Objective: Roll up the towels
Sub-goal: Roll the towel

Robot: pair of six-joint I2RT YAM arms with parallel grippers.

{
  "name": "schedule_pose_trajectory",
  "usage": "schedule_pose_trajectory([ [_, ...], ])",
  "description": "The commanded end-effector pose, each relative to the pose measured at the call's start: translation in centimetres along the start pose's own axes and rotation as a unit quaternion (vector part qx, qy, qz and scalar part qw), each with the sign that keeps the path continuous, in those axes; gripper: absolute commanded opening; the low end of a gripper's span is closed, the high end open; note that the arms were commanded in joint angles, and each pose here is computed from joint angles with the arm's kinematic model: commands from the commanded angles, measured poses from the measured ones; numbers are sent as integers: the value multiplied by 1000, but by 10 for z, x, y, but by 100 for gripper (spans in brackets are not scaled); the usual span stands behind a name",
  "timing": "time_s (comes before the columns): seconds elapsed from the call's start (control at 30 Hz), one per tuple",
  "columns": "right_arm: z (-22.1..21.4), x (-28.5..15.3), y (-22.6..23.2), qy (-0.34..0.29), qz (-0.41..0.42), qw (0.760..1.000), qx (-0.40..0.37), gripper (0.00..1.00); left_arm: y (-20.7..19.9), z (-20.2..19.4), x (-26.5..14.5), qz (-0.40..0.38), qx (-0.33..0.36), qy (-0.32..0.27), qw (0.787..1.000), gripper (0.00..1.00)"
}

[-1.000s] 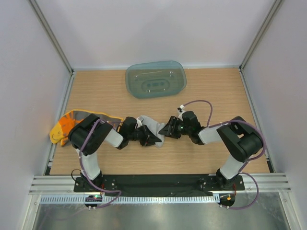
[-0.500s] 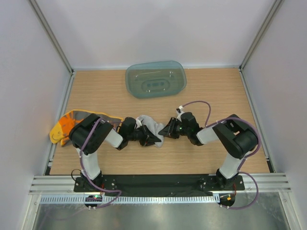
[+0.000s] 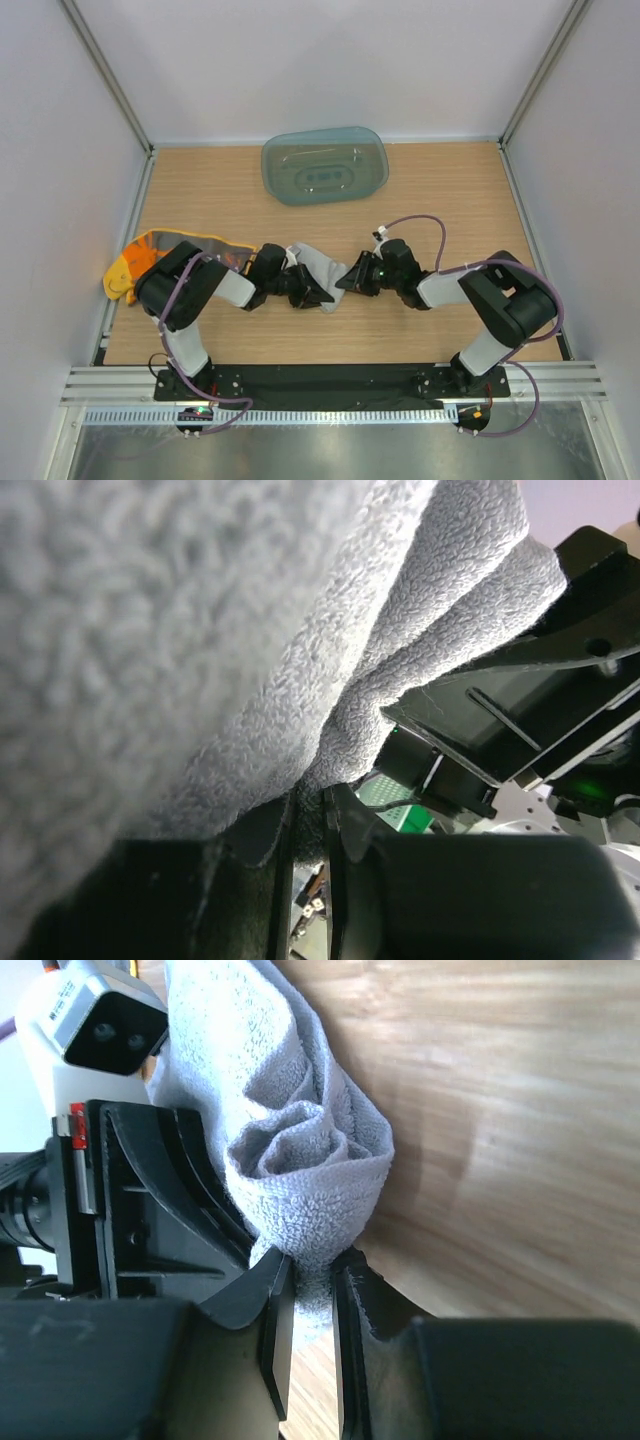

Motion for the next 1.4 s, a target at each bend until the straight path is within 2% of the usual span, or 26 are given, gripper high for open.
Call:
schedule_pose_trajectory([
  [0.0, -11, -10, -10, 12, -32, 999, -8, 1, 28, -6, -4, 100, -4, -3, 995, 6],
  [0.47, -14, -33, -5, -2, -39, 999, -17, 1, 31, -10, -11, 180, 58, -14, 982, 7],
  [0.87, -13, -39, 1, -6, -40, 999, -23, 1, 22, -14, -7, 245, 120, -19, 962, 8],
  [0.93, -13, -41, -2, -8, -53, 998, -20, 1, 16, -14, -8, 247, 134, -21, 959, 9],
  [1.0, -11, -42, -2, -11, -66, 998, -17, 1, 13, -13, -11, 265, 153, -32, 951, 15],
  [1.13, -14, -43, -9, -1, -102, 995, 1, 1, -3, -8, -29, 322, 209, -56, 922, 29],
  [1.17, -13, -43, -8, 0, -104, 995, 4, 1, -8, 0, -39, 346, 238, -90, 903, 30],
  [1.23, -14, -42, -7, 5, -107, 994, 9, 1, -14, -5, -50, 376, 271, -95, 881, 31],
  [1.3, -13, -42, -4, 9, -107, 994, 10, 1, -33, -3, -60, 390, 325, -130, 852, 31],
  [1.37, -14, -42, -4, 15, -111, 994, 13, 1, -44, -3, -67, 401, 357, -147, 831, 31],
])
Point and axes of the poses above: each gripper's point midway between its finger pads, its own x axis out along the fingers, its own y axis along the line the jaws close on, z = x × y, the point moved 6 cm from there along -x, back along the fingers, and after that the axes turned 10 degrees about x, right-handed, at the moved point
